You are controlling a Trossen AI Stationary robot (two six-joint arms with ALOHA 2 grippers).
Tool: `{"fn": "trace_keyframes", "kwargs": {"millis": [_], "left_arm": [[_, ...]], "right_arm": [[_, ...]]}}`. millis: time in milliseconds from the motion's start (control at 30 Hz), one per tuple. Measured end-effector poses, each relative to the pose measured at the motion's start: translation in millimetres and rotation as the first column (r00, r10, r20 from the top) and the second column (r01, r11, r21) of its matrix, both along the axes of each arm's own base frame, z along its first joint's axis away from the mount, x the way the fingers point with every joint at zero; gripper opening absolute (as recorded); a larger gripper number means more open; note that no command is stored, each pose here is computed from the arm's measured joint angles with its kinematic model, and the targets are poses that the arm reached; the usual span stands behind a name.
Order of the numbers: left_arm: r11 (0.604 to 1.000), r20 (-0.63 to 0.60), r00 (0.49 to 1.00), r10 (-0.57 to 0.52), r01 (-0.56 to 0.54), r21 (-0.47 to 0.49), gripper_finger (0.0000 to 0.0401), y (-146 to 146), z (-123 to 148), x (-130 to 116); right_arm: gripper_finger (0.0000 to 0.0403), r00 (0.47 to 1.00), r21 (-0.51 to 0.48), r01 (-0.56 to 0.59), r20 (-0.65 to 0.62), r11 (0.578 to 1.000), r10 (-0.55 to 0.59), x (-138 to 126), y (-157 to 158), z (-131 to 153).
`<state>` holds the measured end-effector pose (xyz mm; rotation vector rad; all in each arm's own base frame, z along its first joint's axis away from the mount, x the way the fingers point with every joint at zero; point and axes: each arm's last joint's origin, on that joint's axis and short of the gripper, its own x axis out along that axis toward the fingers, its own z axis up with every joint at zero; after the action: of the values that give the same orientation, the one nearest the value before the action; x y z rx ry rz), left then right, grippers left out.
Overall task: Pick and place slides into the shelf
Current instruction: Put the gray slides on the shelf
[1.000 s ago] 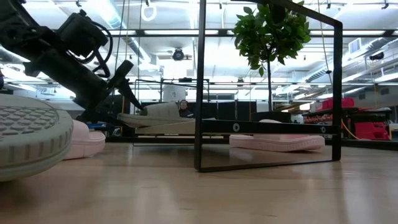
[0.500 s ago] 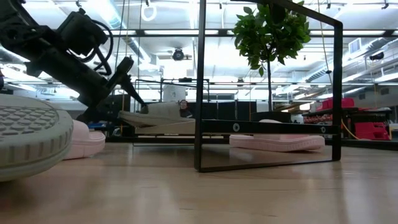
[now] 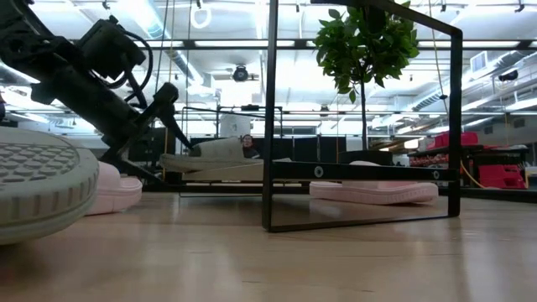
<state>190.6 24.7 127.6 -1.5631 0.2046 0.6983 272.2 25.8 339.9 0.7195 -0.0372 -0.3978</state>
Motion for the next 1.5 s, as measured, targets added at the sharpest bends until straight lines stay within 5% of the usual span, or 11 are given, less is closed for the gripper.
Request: {"fn": "trace_keyframes", "kwargs": {"millis": [600,767,900,1067,1200,1500], "left_arm": [[0.989,0.316,0.937,-0.149,0.143,0.043,0.033,-32,57,-21],[0.961,0.401,0.876,-0.267,0.27,0.05,0.033,-48,70,-30],[0.915,0.438,0.829,-0.348,0.401,-0.032,0.0329,-62,74,-37],[0.852,0.353,0.837,-0.418,0.496,-0.168,0.0329,-76,71,-50],[0.823,0.185,0.842,-0.507,0.536,-0.189,0.0329,-78,90,-65],[0.734,-0.239,0.701,-0.672,0.673,-0.089,0.0329,-60,141,-112]], "right_arm": [[0.0194,0.997,0.017,-0.078,-0.011,0.997,0.079,-3,20,-2],[0.0194,0.986,0.031,-0.167,-0.011,0.985,0.168,-3,27,-2],[0.0194,0.957,0.045,-0.288,-0.012,0.957,0.289,-4,36,-2],[0.0194,0.934,0.05,-0.356,-0.012,0.933,0.357,-6,45,-2],[0.0194,0.927,0.049,-0.374,-0.016,0.926,0.375,-8,51,-3],[0.0194,0.925,0.018,-0.379,-0.028,0.925,0.379,-8,52,-3]]}}
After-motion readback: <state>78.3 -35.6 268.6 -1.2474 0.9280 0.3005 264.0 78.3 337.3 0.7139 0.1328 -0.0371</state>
